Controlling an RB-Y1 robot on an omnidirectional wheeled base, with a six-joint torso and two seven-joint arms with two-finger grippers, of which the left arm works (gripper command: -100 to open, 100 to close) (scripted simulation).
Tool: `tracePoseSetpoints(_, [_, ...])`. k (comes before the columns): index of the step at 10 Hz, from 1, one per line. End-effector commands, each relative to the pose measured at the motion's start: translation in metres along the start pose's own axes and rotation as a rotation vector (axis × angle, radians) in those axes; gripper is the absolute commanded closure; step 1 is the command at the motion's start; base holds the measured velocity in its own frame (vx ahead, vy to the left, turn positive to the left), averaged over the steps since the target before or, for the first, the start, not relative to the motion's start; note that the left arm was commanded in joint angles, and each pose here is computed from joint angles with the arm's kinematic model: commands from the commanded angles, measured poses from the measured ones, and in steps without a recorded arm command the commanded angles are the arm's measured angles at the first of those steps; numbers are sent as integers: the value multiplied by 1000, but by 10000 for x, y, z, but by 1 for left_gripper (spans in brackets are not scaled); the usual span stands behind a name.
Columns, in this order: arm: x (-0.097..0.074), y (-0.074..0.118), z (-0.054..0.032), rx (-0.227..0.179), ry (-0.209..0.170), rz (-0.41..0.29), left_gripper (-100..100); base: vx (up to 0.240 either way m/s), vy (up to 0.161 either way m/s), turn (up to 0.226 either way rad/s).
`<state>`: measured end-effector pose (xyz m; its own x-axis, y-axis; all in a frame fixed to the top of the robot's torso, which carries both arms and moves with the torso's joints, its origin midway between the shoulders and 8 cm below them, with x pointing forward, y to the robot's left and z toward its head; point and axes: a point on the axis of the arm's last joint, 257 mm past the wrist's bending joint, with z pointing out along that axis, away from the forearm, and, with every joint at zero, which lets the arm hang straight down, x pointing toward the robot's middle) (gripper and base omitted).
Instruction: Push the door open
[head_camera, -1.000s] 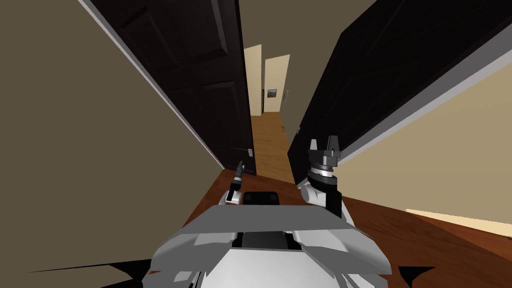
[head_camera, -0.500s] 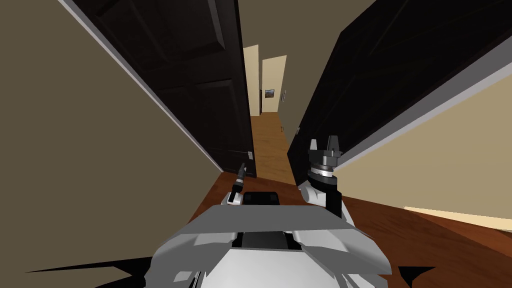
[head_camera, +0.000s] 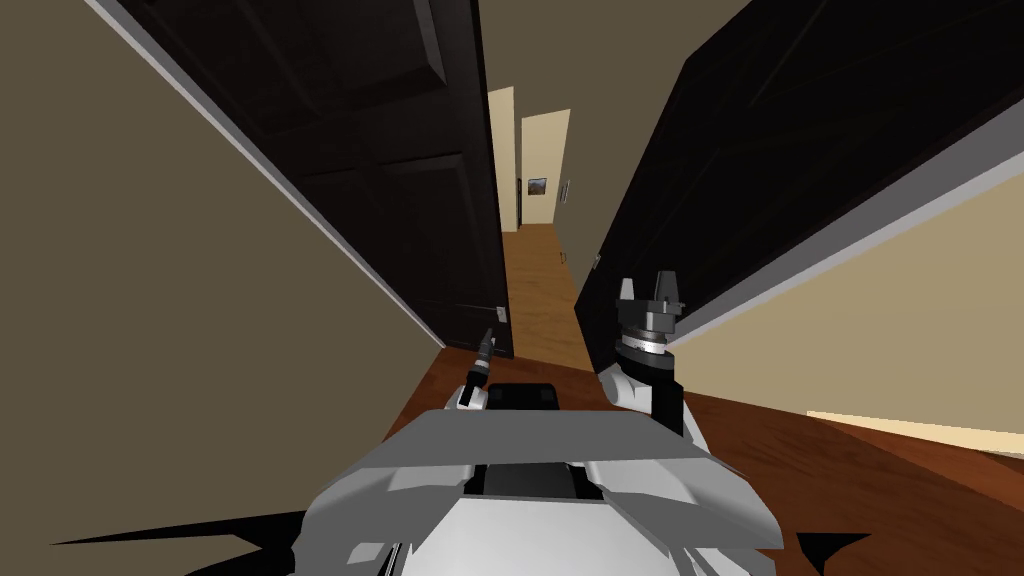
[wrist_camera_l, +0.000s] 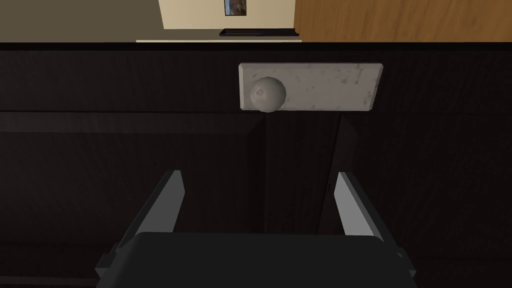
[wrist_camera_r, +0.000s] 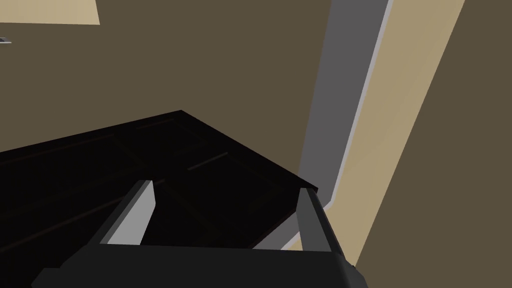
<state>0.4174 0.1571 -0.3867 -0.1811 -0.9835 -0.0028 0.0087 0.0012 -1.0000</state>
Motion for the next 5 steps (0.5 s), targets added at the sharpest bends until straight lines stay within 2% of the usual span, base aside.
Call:
tracePoseSetpoints(1, [-40, 14, -2, -2, -3, 6, -100, 103, -21, -27])
tracePoseSetpoints(3, [-63, 23, -2, -3, -6, 9, -100, 155, -31, -20])
tracePoseSetpoints(5, [-84, 35, 3, -4, -10, 10, -100, 208, -33, -25])
